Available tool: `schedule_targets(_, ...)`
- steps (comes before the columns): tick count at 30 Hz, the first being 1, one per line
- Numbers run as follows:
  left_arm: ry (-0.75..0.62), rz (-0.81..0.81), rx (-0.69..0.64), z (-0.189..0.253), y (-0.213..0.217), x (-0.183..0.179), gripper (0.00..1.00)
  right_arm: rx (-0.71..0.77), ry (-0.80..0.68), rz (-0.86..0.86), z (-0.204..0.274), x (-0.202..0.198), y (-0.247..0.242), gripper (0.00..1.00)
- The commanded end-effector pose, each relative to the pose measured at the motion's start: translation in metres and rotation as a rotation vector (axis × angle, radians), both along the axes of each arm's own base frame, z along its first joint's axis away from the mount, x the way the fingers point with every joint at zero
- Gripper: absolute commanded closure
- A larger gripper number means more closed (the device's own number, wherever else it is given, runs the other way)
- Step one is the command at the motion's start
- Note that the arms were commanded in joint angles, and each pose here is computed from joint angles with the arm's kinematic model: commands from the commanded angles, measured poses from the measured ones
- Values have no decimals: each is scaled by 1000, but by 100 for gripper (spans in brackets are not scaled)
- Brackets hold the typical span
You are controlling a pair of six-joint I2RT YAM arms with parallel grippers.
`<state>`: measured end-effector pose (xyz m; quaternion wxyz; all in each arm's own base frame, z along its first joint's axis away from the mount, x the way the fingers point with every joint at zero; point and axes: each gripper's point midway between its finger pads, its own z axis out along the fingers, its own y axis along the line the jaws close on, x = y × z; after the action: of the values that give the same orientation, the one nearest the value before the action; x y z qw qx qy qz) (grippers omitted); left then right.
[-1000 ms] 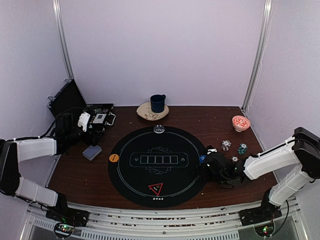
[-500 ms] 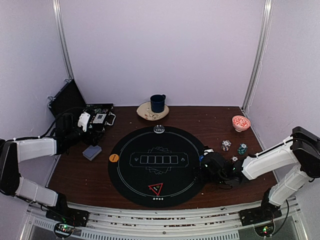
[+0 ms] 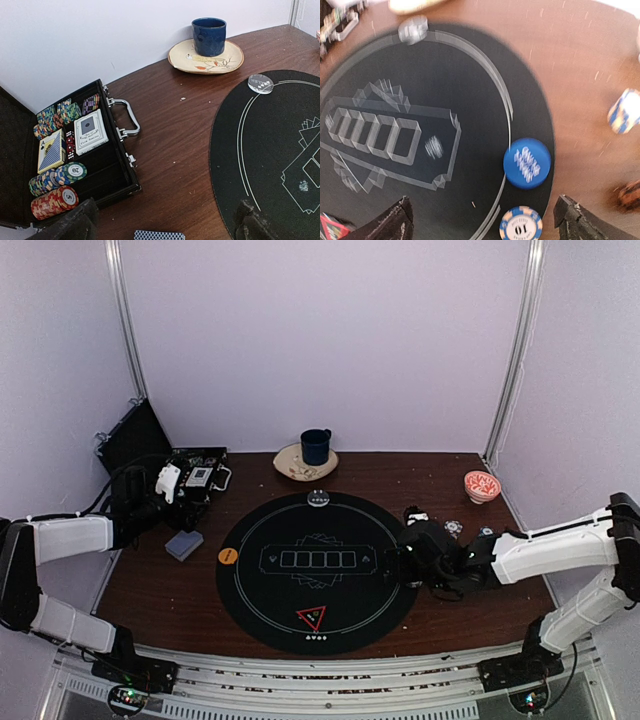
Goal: Distribute texas hold em gaming equipment
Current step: Adjust the poker chips pile on the poker table mat, then pick up the pile of poker chips from the pile of poker chips.
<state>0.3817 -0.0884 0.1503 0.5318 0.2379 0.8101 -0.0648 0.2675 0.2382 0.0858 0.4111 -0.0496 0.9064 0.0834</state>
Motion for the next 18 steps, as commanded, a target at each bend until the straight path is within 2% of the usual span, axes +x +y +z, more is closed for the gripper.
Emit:
schedule_targets(1, -71, 8, -13, 23, 2, 10, 2, -112, -87, -132, 42, 20, -29, 0)
schedule_targets(7, -68, 6, -13, 23, 2, 10, 2, -141, -106, -261, 67, 54, -66, 0)
schedule_targets(12, -69, 9, -12, 22, 2, 10, 2, -178, -72, -296, 60, 71, -97, 0)
schedule_targets(18, -56, 5, -13, 18, 1, 11, 2, -135, -25, -336, 44, 84, -127, 0)
